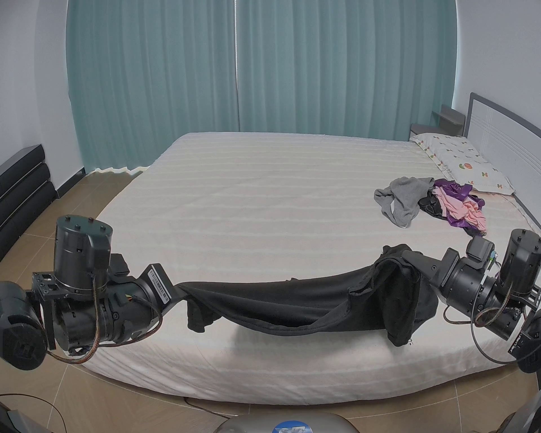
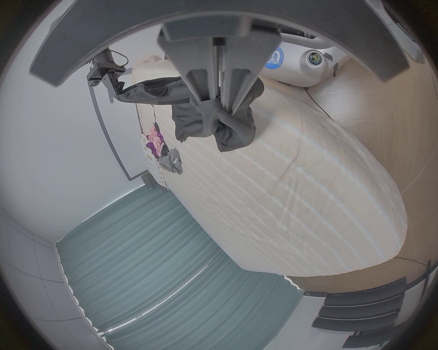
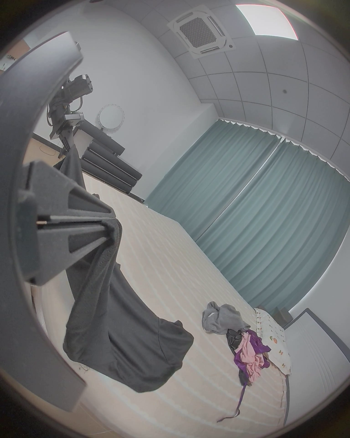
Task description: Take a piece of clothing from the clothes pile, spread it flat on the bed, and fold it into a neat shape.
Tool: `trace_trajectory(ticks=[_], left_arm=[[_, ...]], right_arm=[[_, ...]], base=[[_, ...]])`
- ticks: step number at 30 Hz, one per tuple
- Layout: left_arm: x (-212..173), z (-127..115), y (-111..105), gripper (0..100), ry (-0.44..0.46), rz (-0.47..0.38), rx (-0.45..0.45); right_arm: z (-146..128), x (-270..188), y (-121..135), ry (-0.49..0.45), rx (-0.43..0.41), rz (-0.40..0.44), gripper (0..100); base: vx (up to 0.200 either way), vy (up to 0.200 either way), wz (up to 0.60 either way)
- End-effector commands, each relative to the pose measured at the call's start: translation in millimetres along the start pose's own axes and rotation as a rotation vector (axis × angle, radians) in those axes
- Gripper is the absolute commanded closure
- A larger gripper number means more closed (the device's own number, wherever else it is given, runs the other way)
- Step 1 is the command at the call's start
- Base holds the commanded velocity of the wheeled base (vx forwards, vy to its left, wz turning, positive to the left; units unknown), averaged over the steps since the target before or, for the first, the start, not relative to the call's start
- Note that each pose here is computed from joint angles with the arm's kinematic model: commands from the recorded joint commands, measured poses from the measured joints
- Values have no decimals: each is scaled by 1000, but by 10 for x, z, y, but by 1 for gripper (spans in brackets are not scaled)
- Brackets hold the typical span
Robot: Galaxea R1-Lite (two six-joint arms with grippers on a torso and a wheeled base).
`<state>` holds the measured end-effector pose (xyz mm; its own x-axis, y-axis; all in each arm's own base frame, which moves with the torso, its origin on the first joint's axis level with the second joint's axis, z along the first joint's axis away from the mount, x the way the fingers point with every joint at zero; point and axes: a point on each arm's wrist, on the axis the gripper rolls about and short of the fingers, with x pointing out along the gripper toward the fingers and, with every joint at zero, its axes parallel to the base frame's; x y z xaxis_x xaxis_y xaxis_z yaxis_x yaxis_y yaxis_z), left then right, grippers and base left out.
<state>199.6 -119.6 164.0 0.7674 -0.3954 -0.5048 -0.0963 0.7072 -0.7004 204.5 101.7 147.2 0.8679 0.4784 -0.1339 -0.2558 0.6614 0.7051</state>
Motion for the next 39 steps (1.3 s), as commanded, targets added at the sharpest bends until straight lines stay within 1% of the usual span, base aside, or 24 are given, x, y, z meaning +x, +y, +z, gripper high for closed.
trace_trajectory(ticks=[1,2,4,9,10,12,13,15,18,19,21,22,24,27,29,30,32,34,36,37,39], left_arm=[[-188,7,-32,100,-18,-34,2],[-188,7,-32,100,-18,-34,2],[-298,26,-36,100,-52,-42,-3],[-489,81,-78,100,-129,-77,-8],[-506,87,-84,100,-136,-82,-9],[-642,129,-126,100,-170,-114,-12],[-650,131,-127,100,-173,-115,-13],[-804,198,-203,100,-208,-163,-6],[-867,289,-294,100,-246,-192,9],[-867,289,-294,100,-246,-192,9],[-894,374,-393,100,-274,-218,8],[-865,415,-431,100,-280,-219,5],[-692,465,-470,100,-269,-187,15],[-411,583,-506,100,-272,-134,7],[-208,704,-527,100,-285,-99,-6],[-208,704,-527,100,-285,-99,-6],[-37,830,-566,100,-301,-82,-16],[47,873,-587,100,-304,-78,-18],[47,873,-587,100,-304,-78,-18],[196,932,-627,100,-305,-71,-20],[276,957,-652,100,-303,-71,-20]], right_arm=[[78,-197,90,-41,-2,36,100],[78,-197,90,-41,-2,36,100],[154,-325,168,-81,-6,48,100],[335,-567,360,-149,-21,106,100],[343,-585,370,-151,-21,108,100],[478,-745,515,-193,-25,149,100],[485,-754,523,-195,-25,151,100],[630,-901,672,-230,-28,183,100],[814,-998,797,-288,-33,207,100],[814,-998,797,-288,-33,207,100],[976,-1030,906,-343,-46,229,100],[1029,-1014,937,-350,-51,235,100],[1069,-915,942,-325,-52,226,100],[1076,-704,909,-285,-51,199,100],[1088,-527,870,-266,-48,173,100],[1088,-527,870,-266,-48,173,100],[1117,-309,795,-251,-44,134,100],[1139,-197,766,-247,-41,120,100],[1139,-197,766,-247,-41,120,100],[1159,14,709,-245,-39,107,100],[1157,160,670,-247,-41,107,100]], base=[[-200,0,0],[-200,0,0],[-200,0,0],[0,0,0],[0,0,0],[0,0,0],[0,0,0],[0,0,0],[0,0,0],[0,0,0],[0,0,0],[0,0,0],[0,0,0],[0,0,0],[0,0,0],[0,0,0],[100,0,0],[200,0,0],[200,0,0],[200,0,0],[200,0,0]])
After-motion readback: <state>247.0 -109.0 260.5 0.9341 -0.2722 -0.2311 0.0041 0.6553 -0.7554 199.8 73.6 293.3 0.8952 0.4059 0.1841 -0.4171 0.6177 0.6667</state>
